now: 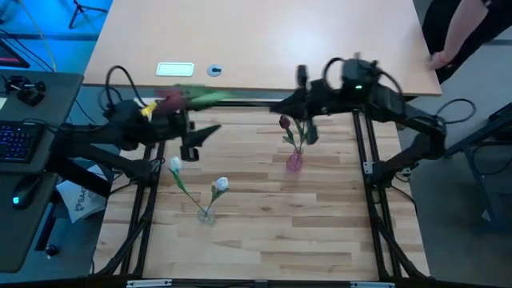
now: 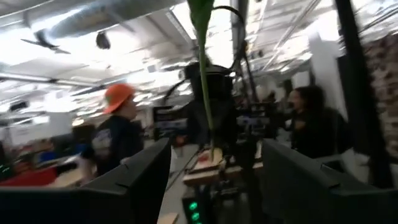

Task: Sort flowers into vase by color
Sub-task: Put the red flower into the purple vase

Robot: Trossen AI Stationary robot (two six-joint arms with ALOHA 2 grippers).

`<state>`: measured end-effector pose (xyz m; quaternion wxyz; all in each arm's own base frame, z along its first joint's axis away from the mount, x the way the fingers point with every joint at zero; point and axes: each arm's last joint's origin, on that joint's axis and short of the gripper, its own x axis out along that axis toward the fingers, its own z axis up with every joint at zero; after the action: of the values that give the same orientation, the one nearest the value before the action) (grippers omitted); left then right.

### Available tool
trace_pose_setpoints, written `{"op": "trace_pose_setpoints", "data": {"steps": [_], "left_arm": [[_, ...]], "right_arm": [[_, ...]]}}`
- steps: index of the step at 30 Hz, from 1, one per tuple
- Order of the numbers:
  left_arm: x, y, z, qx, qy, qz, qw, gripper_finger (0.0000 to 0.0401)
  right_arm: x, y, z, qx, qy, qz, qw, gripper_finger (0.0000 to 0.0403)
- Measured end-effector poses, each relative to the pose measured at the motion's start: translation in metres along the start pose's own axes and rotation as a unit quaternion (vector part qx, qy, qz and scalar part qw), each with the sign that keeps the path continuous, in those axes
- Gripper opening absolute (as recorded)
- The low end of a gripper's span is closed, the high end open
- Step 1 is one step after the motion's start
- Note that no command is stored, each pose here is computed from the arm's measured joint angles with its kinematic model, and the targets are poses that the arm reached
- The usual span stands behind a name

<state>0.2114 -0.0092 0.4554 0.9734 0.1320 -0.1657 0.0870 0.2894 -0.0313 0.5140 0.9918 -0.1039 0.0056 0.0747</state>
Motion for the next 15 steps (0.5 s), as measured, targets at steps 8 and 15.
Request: {"op": "trace_pose_setpoints", "data": {"steps": [8,15], "left_arm": [[-0.015,0.025,-0.011,-0.058,0.002,-0.01,0.998,0.0239],[0.012,0.026,-0.055,-0.12,-0.047,-0.025,0.991,0.0239]], "right_arm": [[-0.031,0.013,-0.061,0.078,-0.104,-0.086,0.988,0.0],[-0.013,0.026,-0.108,0.142,-0.207,-0.119,0.961,0.0]]}}
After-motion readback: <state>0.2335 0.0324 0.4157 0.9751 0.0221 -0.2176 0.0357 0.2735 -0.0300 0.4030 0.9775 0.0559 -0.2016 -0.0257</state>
